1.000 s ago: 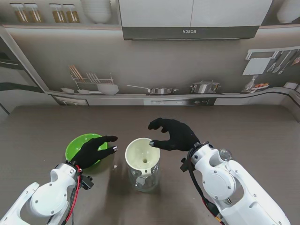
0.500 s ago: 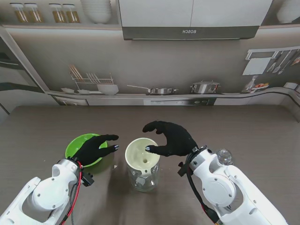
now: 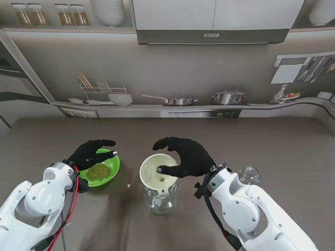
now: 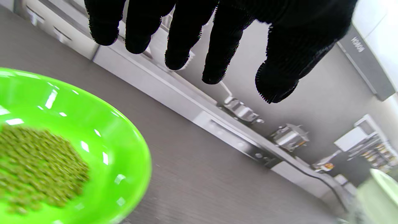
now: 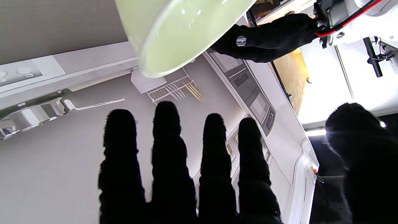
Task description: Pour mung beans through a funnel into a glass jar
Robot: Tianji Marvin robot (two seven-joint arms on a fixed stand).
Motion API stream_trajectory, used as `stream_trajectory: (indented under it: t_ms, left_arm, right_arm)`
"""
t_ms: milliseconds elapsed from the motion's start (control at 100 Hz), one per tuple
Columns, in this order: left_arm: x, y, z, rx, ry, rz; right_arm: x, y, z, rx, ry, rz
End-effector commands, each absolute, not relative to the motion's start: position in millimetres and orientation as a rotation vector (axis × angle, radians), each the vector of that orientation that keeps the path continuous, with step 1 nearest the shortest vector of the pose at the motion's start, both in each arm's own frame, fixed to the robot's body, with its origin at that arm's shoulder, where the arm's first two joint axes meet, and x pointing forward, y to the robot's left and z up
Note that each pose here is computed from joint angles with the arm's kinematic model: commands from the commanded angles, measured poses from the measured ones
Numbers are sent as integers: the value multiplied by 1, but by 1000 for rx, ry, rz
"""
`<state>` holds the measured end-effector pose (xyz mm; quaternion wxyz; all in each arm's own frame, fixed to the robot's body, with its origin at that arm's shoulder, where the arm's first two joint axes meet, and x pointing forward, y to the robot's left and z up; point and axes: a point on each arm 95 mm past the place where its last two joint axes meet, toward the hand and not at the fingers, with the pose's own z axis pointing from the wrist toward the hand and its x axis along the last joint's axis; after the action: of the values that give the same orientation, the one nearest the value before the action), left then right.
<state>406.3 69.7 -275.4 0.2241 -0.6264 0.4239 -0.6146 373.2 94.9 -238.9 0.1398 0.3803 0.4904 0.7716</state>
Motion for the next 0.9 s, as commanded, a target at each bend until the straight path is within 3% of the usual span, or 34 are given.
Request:
stream_trajectory:
  t_ms: [0, 510, 890]
  left_arm:
    - [412, 83, -277, -1742, 1173, -1643]
    - [443, 127, -291, -1704, 1251, -1340]
    - [459, 135, -305, -1761, 1311, -1226]
  right_arm:
    - [371, 97, -240, 1105, 1433, 2233]
    - [371, 98, -241, 1120, 1427, 2243]
    - [371, 97, -243, 1147, 1436, 2241]
